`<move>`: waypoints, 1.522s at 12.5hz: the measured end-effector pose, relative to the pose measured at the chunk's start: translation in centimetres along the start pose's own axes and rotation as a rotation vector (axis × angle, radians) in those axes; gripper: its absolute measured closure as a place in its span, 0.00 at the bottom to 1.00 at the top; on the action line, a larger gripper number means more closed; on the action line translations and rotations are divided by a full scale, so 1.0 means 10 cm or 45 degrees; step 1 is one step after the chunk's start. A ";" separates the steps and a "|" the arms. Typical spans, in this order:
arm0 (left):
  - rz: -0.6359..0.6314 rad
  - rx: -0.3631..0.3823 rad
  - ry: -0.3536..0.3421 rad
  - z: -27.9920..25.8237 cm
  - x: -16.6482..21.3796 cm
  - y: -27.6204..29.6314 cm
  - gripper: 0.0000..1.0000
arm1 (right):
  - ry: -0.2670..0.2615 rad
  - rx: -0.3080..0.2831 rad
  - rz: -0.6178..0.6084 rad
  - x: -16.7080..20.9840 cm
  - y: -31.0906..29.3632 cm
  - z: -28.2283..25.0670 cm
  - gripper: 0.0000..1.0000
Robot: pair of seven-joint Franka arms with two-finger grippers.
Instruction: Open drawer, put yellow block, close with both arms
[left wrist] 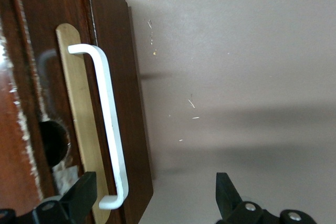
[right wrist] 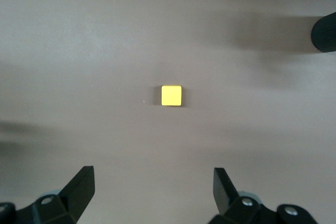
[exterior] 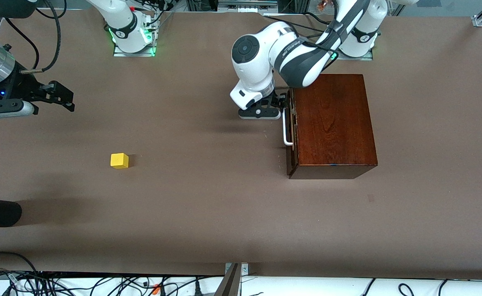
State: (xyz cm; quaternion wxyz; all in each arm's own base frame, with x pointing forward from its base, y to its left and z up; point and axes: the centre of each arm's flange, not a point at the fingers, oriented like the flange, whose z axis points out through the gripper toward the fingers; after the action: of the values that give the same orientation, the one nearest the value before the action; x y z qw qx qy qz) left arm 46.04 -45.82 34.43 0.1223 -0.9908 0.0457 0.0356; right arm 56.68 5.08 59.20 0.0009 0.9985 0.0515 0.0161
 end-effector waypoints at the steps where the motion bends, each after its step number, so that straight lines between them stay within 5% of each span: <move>1: 0.005 0.019 0.008 0.06 0.02 0.00 0.00 | 0.000 0.000 0.000 0.00 0.00 0.00 0.00; 19: -0.006 0.102 -0.008 0.65 0.24 -0.04 0.00 | 0.000 0.000 0.003 0.01 0.02 0.00 0.00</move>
State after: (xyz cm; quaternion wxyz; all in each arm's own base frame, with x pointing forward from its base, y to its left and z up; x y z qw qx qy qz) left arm 48.06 -44.08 28.05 0.1622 -0.9851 0.0443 0.0364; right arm 56.78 4.93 59.16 0.0010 0.9986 0.0502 0.0160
